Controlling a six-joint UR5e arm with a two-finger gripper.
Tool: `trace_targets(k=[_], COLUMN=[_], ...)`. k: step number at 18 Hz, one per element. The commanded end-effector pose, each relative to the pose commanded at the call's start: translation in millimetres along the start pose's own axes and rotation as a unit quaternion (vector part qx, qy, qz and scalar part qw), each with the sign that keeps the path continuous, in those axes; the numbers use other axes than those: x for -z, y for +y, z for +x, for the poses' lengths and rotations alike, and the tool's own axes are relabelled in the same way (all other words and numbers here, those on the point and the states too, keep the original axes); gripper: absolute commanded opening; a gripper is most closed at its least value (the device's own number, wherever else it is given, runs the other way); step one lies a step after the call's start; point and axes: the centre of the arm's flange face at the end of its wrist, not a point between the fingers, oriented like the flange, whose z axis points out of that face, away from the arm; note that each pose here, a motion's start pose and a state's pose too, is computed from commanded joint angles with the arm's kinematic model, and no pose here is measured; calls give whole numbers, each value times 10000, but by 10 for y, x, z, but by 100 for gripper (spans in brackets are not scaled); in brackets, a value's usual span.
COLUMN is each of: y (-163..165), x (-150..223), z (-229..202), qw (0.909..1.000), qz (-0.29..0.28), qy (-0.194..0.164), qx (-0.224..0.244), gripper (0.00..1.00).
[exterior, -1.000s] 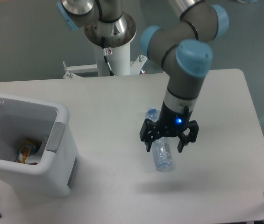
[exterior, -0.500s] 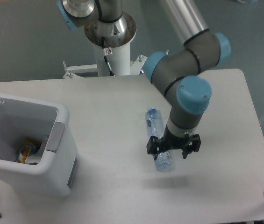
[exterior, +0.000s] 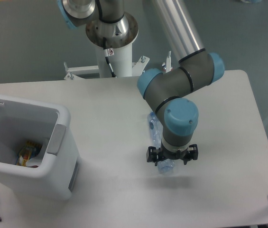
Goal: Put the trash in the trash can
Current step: 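Rotate the gripper and lower it around the bottle's middle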
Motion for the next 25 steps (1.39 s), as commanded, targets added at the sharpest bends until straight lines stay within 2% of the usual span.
trace_targets(k=[3,7,12,21,22,25], y=[-40,-40,-50,-79,-79,-93], x=[-89,-141,-263,-511,-522,-517], z=[137,158,198,329,328,390], qw=[9992,9990,9961,9899,9898,9897], qz=[-209,-255,-518,-878,-888,-879], qy=[-304,-317,-657,-1033,-1037,-1043], qx=[-160,-172,-282,-415,-416,-446], gripper=[100,100,100,100,98,66])
